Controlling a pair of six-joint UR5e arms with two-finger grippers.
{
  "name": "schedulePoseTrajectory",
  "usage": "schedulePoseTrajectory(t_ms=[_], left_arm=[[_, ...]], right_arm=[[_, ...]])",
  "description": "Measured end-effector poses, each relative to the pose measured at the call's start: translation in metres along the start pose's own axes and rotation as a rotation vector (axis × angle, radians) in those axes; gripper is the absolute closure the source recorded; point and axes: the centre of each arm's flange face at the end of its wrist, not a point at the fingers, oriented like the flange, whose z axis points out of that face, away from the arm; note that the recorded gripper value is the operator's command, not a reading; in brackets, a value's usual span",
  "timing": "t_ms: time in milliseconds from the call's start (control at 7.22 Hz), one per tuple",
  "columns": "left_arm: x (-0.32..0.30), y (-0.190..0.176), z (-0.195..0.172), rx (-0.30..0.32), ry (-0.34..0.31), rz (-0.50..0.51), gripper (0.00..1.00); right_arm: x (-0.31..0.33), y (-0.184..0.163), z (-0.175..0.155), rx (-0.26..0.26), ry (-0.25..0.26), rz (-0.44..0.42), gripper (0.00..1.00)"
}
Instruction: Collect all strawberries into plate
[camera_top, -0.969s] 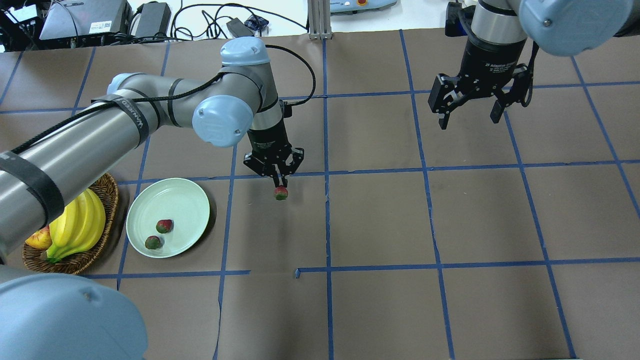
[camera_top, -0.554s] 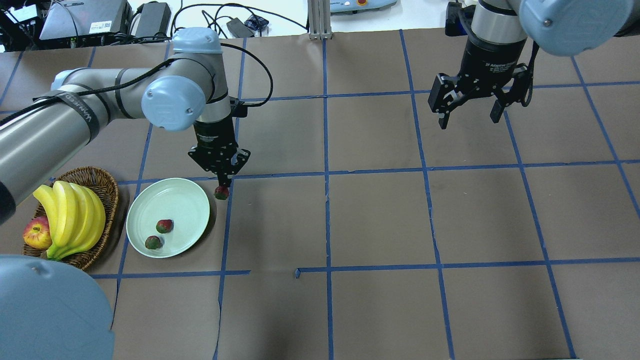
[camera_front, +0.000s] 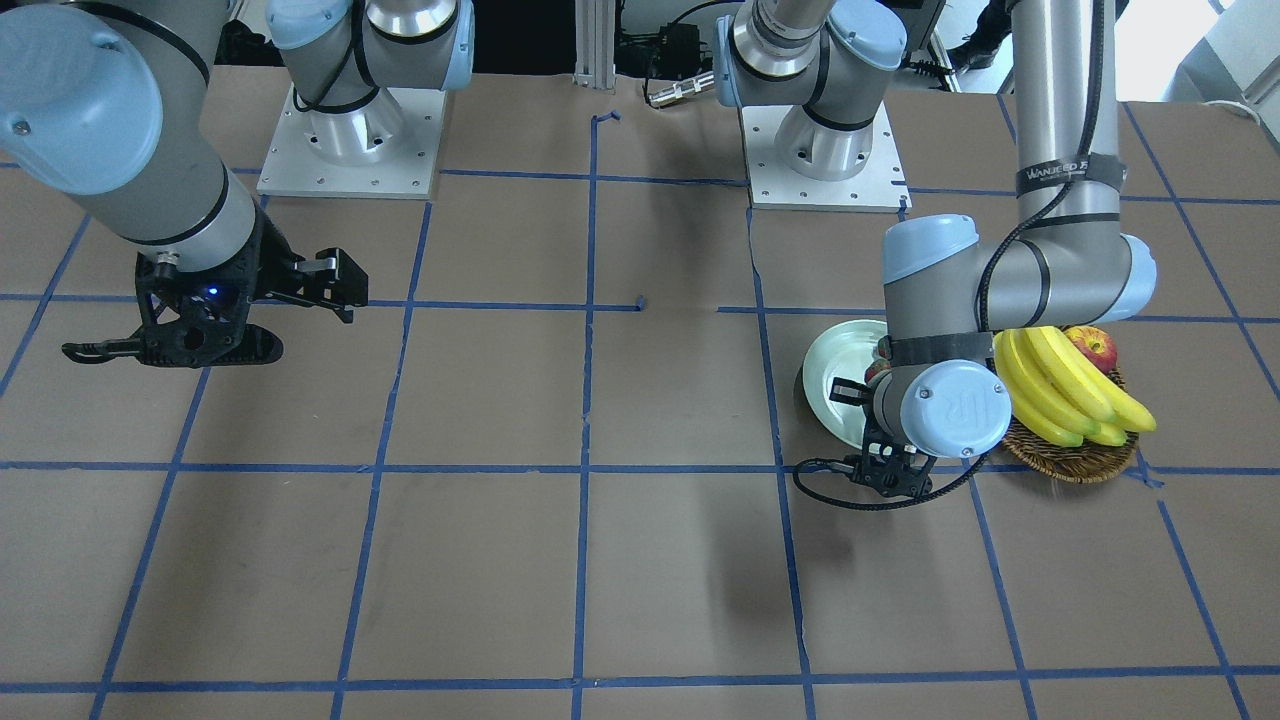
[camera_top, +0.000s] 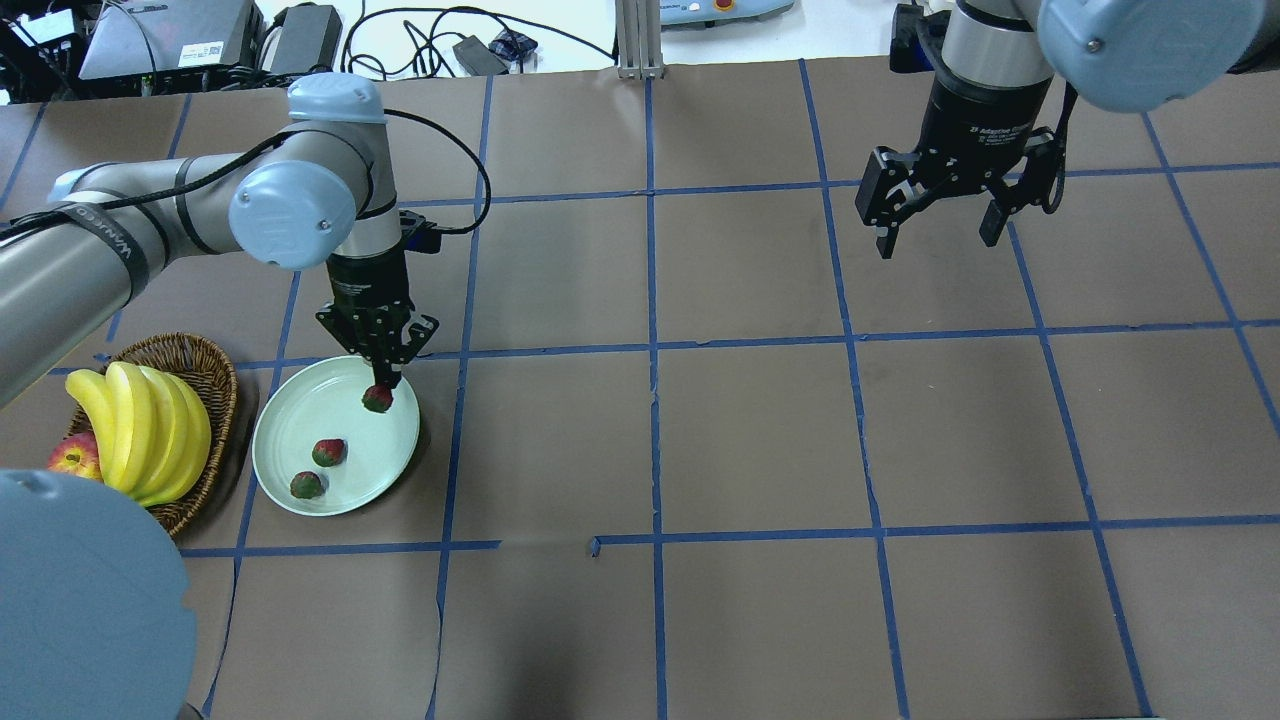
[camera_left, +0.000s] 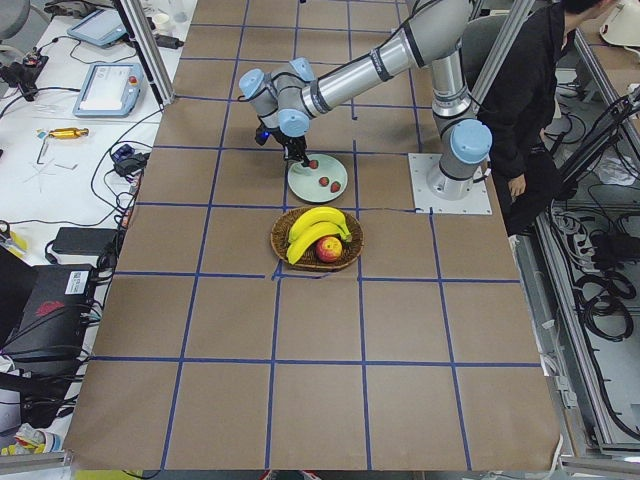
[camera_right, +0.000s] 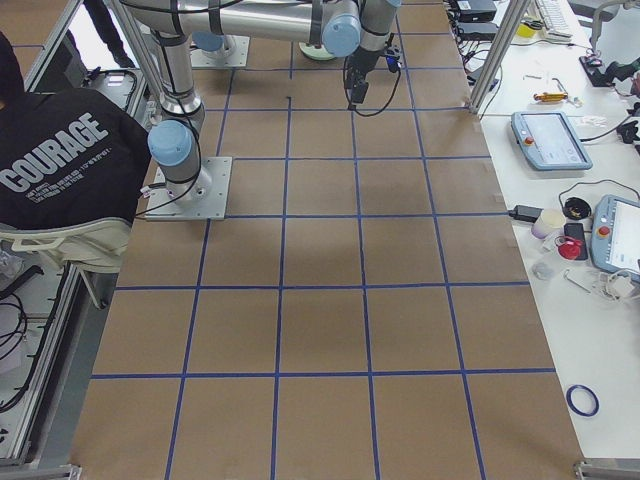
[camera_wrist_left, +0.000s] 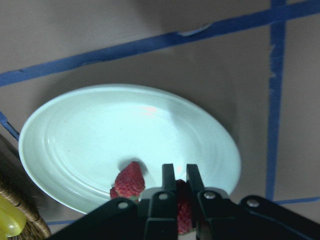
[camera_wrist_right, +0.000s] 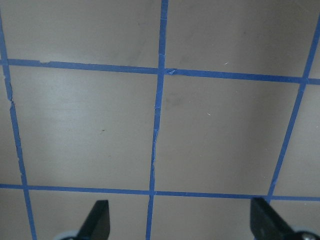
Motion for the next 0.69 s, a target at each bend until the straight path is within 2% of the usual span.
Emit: schedulePoseTrajectory(t_ms=[138, 415, 692], left_arm=[[-0.001, -0.001, 0.005, 0.007, -0.002, 0.000, 0.00], [-0.004, -0.001, -0.007, 0.068, -0.002, -0.015, 0.00], [-0.006, 0.008, -0.059, 0.203, 0.027, -0.060, 0.00]], right_arm=[[0.000, 0.000, 0.000, 0.000, 0.000, 0.000, 0.00], [0.000, 0.000, 0.000, 0.000, 0.002, -0.007, 0.00], [0.001, 0.001, -0.002, 0.002, -0.001, -0.008, 0.00]])
